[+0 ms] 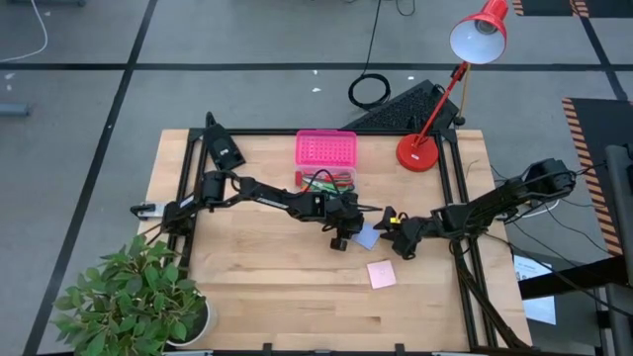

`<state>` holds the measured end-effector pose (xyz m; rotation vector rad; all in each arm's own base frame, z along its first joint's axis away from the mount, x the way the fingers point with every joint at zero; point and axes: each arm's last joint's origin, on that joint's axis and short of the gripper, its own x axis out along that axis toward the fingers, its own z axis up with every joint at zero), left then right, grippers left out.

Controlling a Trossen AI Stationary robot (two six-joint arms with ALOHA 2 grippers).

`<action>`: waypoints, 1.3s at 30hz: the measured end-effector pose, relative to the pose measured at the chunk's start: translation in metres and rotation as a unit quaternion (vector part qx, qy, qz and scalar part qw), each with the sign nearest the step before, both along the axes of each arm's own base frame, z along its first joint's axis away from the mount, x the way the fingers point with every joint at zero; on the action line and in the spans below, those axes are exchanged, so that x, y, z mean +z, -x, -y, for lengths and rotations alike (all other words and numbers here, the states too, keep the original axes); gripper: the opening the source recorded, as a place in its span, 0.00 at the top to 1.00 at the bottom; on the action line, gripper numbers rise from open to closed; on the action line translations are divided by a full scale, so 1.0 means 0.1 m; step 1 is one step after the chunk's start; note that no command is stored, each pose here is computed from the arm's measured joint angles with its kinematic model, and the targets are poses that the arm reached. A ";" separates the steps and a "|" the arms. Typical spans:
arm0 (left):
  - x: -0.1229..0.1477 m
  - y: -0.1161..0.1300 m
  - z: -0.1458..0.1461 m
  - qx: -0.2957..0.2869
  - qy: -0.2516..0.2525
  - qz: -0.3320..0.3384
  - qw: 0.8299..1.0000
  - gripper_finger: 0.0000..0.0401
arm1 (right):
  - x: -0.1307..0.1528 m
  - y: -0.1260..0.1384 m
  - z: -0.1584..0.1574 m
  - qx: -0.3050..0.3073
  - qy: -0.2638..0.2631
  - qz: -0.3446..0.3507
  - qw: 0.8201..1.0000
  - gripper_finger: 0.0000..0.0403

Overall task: Pack school essentials
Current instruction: Put the blue sticky notes into the supply box

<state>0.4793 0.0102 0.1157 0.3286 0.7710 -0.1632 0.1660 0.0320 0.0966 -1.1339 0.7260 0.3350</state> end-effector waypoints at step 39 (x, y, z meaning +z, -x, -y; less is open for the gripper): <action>0.56 0.09 0.12 0.006 -0.030 0.039 0.999 0.57 | -0.02 0.00 0.02 -0.038 -0.049 0.002 0.998 0.99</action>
